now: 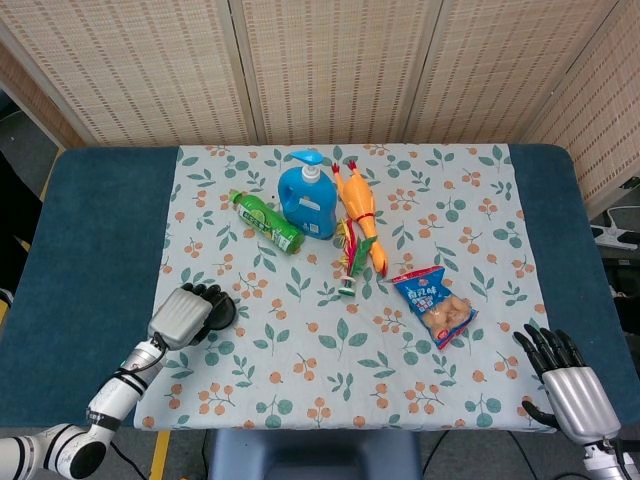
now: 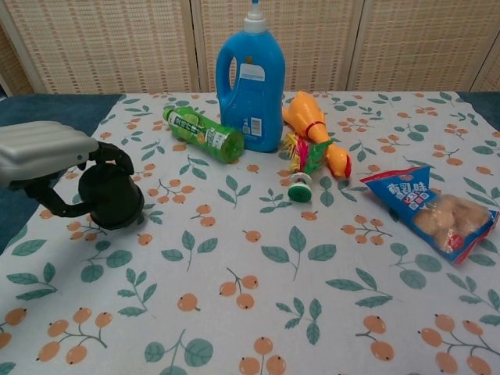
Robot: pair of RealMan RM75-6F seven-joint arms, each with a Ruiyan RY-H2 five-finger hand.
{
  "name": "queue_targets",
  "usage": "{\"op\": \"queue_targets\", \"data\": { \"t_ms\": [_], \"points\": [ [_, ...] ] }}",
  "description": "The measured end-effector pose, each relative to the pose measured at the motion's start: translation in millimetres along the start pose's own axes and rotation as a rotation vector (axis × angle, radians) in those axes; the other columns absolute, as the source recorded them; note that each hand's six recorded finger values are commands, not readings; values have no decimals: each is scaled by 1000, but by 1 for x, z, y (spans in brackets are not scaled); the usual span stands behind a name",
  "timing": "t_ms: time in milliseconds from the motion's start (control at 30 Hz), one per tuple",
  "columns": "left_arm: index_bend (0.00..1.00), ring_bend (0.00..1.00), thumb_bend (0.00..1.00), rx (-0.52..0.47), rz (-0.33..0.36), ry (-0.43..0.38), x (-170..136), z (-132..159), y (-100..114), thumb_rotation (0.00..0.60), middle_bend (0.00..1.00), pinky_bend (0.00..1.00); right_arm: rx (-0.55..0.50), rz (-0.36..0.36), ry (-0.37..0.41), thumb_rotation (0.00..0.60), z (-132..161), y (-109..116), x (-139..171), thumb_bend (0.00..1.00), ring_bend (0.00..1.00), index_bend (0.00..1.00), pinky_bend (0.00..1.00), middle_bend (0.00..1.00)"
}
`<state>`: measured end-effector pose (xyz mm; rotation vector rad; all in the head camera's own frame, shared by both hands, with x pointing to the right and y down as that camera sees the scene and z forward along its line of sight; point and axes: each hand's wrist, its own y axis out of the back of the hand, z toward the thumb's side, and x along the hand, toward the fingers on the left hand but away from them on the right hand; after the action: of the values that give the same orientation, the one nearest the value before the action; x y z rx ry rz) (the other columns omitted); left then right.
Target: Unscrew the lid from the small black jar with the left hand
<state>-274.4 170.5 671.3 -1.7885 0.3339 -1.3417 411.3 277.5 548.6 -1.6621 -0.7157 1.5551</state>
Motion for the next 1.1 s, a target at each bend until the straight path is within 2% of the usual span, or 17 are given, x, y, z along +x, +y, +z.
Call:
{"op": "queue_targets", "data": {
  "t_ms": [233, 333, 400, 467, 567, 667, 800, 933, 1000, 1100],
  "points": [
    [364, 319, 432, 22, -36, 20, 7, -7, -19, 600, 426, 364, -3, 3, 6, 600, 1, 0, 1, 66, 0, 0, 0, 0],
    [330, 284, 431, -11, 14, 25, 5, -7, -12, 600, 385, 383, -4, -1, -4, 600, -2, 1, 1, 66, 0, 0, 0, 0],
    [309, 259, 431, -57, 46, 25, 1, -7, -6, 600, 344, 336, -2, 3, -1, 600, -1, 0, 0, 66, 0, 0, 0, 0],
    [296, 250, 431, -83, 47, 17, -1, -5, -5, 600, 316, 315, 2, 13, 9, 600, 2, -3, 0, 66, 0, 0, 0, 0],
    [276, 236, 430, -53, 35, -7, -3, 0, -8, 600, 313, 301, 2, 22, 20, 600, 4, -4, 0, 66, 0, 0, 0, 0],
    [250, 216, 430, -15, 51, -17, -6, 3, -5, 600, 309, 284, -2, 16, 16, 600, 3, -3, 1, 66, 0, 0, 0, 0],
    [255, 228, 430, -43, 73, -20, -10, 4, -1, 600, 306, 313, 2, 25, 20, 600, 3, -4, 1, 66, 0, 0, 0, 0],
    [278, 254, 430, -44, 4, -13, -9, 0, -15, 600, 325, 335, 3, 26, 26, 600, 5, -5, 0, 67, 0, 0, 0, 0],
    [282, 259, 430, -39, -36, -15, -8, 1, -21, 600, 329, 378, 4, 27, 22, 600, 4, -5, 0, 66, 0, 0, 0, 0],
    [282, 260, 430, -75, -40, -29, -9, 4, -16, 600, 328, 423, 2, 25, 22, 600, 5, -4, 1, 66, 0, 0, 0, 0]
  ]
}}
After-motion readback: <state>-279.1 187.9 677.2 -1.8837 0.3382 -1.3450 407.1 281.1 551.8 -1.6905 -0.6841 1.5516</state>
